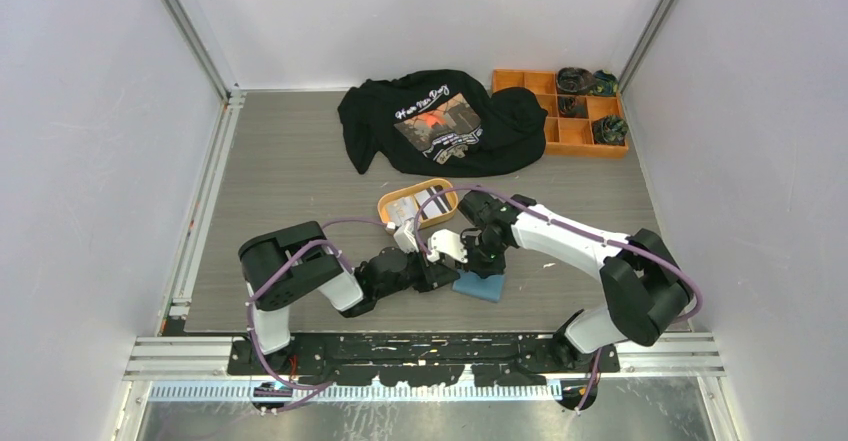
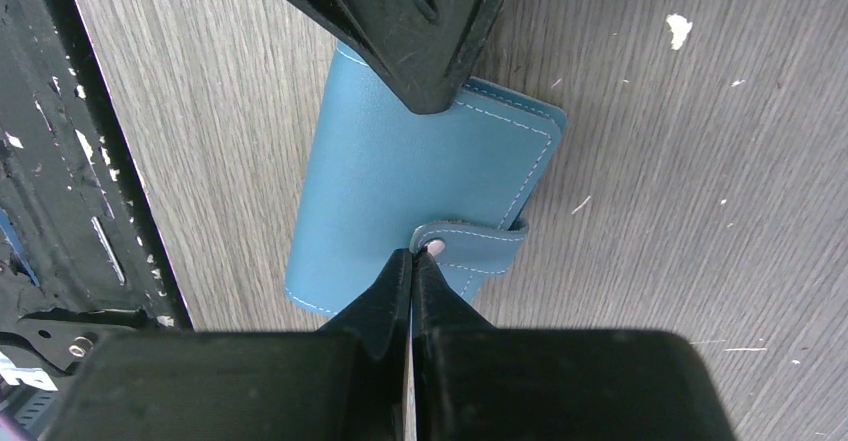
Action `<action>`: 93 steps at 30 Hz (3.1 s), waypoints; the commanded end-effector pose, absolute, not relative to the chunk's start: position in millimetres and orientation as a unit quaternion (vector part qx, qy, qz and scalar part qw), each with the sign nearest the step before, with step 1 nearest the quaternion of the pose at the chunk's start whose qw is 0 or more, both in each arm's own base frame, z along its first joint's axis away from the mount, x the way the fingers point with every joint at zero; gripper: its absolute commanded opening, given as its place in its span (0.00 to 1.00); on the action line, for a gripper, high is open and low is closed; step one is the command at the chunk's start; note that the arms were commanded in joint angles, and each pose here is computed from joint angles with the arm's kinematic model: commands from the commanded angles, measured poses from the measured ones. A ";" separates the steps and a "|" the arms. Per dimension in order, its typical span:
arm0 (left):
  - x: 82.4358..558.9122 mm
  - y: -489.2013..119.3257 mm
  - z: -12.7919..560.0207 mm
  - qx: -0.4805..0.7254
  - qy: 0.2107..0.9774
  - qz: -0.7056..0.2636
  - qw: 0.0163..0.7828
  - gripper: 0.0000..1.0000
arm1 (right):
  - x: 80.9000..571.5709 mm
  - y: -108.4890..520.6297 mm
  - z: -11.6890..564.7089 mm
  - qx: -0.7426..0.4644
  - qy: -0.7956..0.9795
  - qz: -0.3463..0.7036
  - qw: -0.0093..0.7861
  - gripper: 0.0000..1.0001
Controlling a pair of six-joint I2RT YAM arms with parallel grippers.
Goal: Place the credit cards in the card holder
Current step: Close the card holder at the center of the board.
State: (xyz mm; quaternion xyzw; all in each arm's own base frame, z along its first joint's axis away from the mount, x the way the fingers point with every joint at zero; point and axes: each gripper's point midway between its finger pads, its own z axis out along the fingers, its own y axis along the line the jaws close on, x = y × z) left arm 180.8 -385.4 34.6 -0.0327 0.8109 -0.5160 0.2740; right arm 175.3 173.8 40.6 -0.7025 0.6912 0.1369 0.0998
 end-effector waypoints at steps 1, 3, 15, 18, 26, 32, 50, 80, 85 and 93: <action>186.3 -388.5 46.6 -0.032 0.794 -0.533 0.289 0.00 | 172.9 176.2 38.6 -0.707 0.687 0.138 0.096 0.01; 186.9 -388.4 47.2 -0.033 0.794 -0.534 0.290 0.00 | 172.7 175.2 37.3 -0.709 0.686 0.135 0.092 0.01; 187.6 -390.2 49.7 -0.035 0.787 -0.542 0.292 0.00 | 173.7 171.3 28.6 -0.715 0.687 0.109 0.073 0.01; 187.5 -390.9 49.2 -0.037 0.786 -0.545 0.291 0.00 | 173.8 173.5 28.1 -0.715 0.687 0.107 0.073 0.01; 183.4 -392.4 49.4 -0.030 0.785 -0.551 0.282 0.00 | 183.8 179.7 31.5 -0.696 0.706 0.096 0.091 0.01; 183.3 -390.9 49.7 -0.030 0.784 -0.551 0.285 0.00 | 187.4 178.6 35.1 -0.693 0.709 0.087 0.097 0.01; 183.1 -387.6 47.3 -0.032 0.787 -0.545 0.286 0.00 | 192.1 168.6 71.4 -0.659 0.724 0.131 0.158 0.31; 186.7 -388.2 48.3 -0.041 0.784 -0.544 0.296 0.00 | 200.0 184.3 54.9 -0.641 0.734 0.128 0.183 0.32; 186.7 -388.0 48.1 -0.042 0.784 -0.544 0.296 0.00 | 199.7 182.4 56.8 -0.642 0.735 0.126 0.179 0.17; 187.3 -387.8 47.6 -0.043 0.785 -0.543 0.295 0.00 | 194.6 184.5 60.4 -0.622 0.750 0.157 0.161 0.01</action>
